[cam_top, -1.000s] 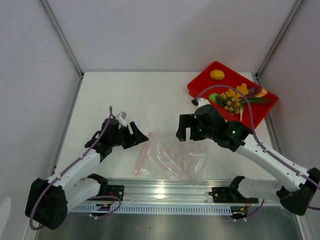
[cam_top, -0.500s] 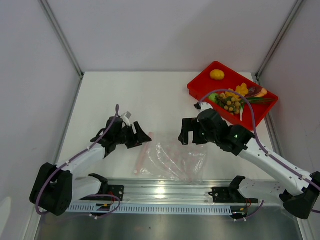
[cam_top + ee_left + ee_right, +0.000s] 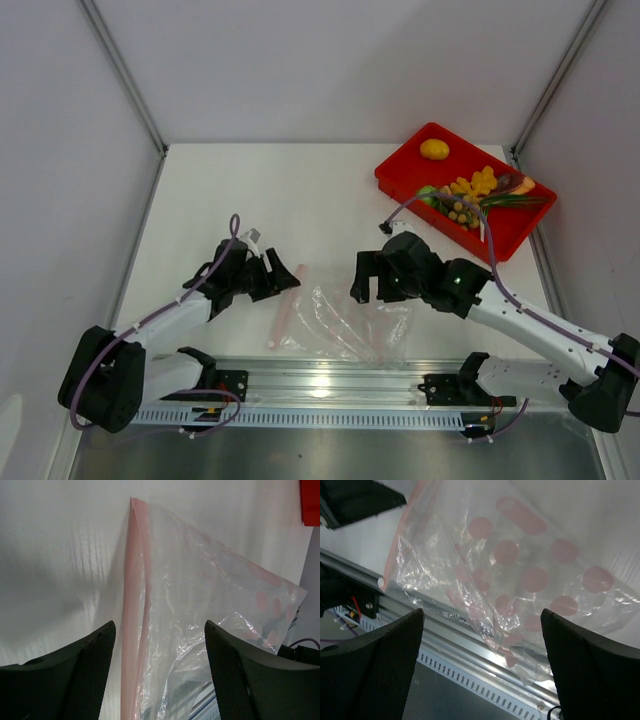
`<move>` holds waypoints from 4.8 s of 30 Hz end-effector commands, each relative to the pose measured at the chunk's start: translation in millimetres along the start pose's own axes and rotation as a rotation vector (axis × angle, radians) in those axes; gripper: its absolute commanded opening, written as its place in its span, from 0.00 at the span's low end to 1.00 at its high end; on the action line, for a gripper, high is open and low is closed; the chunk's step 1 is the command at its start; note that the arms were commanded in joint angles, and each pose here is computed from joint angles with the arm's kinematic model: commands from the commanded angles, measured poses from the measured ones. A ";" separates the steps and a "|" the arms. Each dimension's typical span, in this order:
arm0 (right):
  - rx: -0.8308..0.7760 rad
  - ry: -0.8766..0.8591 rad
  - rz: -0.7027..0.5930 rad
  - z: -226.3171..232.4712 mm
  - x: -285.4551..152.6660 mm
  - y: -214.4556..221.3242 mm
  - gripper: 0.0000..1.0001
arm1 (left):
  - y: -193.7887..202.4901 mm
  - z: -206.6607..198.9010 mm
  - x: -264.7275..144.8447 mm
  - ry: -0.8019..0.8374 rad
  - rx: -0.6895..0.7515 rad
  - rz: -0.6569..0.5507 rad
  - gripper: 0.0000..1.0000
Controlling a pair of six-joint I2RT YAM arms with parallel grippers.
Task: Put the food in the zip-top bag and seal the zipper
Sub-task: Pick up the zipper food storage bag at the center of the board.
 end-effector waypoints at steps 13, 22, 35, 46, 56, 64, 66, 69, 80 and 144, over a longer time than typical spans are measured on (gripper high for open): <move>-0.054 0.033 0.237 9.1 38.8 119.2 0.99 | 9.1 29.3 -21.6 -0.175 -0.074 -0.136 0.73; -0.265 0.012 0.146 36.9 53.9 111.7 0.99 | 14.1 42.9 -59.9 -0.305 -0.179 -0.240 0.65; -0.700 -0.074 -0.087 112.4 36.9 103.9 0.99 | -46.0 18.1 -157.2 -0.507 -0.189 -0.428 0.85; -0.864 -0.218 -0.057 129.0 97.0 150.8 0.89 | -42.4 27.3 -159.4 -0.596 -0.196 -0.305 0.98; -0.933 -0.232 -0.108 127.9 130.2 170.4 0.78 | -36.5 33.3 -159.7 -0.580 -0.218 -0.308 0.99; -0.908 -0.064 -0.275 112.1 168.3 168.1 0.64 | -28.1 36.5 -149.2 -0.547 -0.249 -0.251 1.00; -0.912 -0.029 -0.322 107.1 170.6 165.5 0.46 | -26.6 37.2 -149.2 -0.548 -0.250 -0.243 1.00; -0.892 -0.018 -0.353 102.7 172.8 164.9 0.32 | -25.1 40.2 -149.4 -0.558 -0.253 -0.244 0.99; -0.743 -0.134 -0.357 119.5 103.4 120.2 0.00 | -29.7 18.6 -135.5 -0.350 -0.159 -0.257 1.00; -0.471 -0.729 -0.329 58.8 -48.4 58.0 0.00 | 12.7 -83.8 -78.0 0.447 -0.582 0.038 0.81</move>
Point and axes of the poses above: each gripper's point midway between its finger pads, its own x axis out along the fingers, its own z axis along the line the jaws close on, y = z × x, the point moved 3 cm from there along -x, back along the fingers, and after that the axes turned 14 degrees about x, right-handed, at the moved point
